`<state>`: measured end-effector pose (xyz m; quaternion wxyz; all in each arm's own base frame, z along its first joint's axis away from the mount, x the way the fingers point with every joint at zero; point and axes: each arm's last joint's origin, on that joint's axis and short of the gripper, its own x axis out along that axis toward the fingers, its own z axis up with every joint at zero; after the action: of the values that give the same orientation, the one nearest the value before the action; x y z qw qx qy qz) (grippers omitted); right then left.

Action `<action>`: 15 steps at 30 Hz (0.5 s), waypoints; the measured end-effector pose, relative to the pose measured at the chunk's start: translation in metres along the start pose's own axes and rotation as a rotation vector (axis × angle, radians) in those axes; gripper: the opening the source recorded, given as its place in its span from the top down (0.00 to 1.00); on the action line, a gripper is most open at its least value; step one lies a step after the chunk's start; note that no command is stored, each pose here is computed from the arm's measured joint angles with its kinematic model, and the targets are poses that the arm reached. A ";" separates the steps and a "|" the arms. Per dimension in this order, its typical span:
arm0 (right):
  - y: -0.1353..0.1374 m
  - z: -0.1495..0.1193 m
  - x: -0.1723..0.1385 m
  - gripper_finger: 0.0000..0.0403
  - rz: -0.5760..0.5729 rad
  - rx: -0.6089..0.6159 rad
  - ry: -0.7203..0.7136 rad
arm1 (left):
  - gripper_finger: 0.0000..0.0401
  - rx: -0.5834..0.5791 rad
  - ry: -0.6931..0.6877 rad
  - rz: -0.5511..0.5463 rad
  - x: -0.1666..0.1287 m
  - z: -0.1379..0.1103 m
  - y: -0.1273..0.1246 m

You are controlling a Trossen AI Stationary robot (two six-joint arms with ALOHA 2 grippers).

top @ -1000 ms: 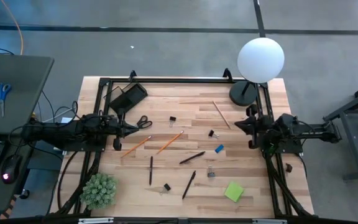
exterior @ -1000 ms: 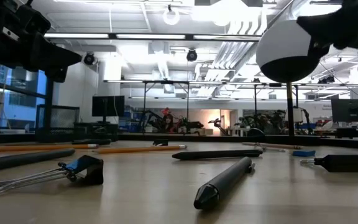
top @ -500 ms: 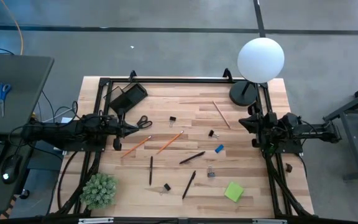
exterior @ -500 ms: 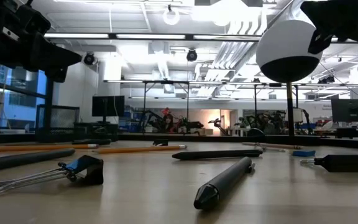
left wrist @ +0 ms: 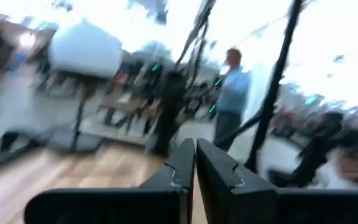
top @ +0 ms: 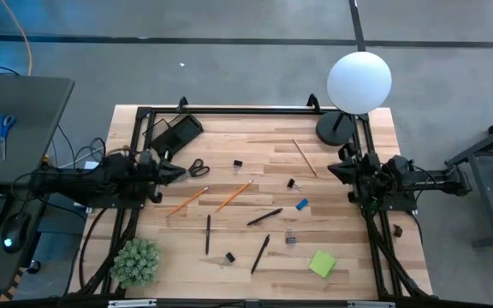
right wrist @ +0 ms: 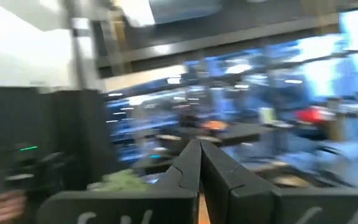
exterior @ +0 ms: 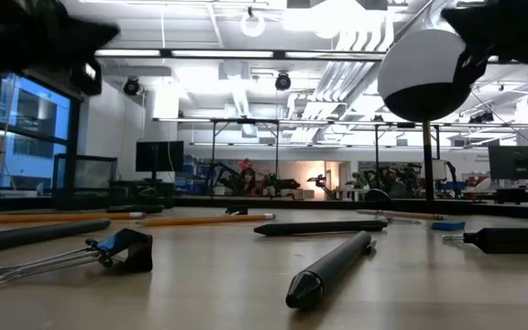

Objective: Pick and place office supplies into organizer
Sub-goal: Put the black binder clip into the black desk organizer

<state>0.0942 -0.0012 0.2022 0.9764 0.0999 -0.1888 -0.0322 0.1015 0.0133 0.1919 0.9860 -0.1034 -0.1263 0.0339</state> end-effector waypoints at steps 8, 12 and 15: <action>-0.007 -0.004 0.008 1.00 -0.199 -0.169 0.012 | 0.98 0.041 0.071 0.092 0.011 -0.010 0.005; -0.007 -0.013 0.014 1.00 -0.160 -0.183 0.087 | 0.98 0.041 0.104 0.113 0.020 -0.011 0.006; -0.008 -0.020 0.019 1.00 -0.172 -0.217 0.159 | 0.98 0.041 0.159 0.125 0.034 -0.006 0.006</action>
<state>0.1191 -0.0069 0.1895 0.9869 0.0120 -0.0971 -0.1281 0.1362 0.0209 0.1929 0.9908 -0.0933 -0.0402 0.0897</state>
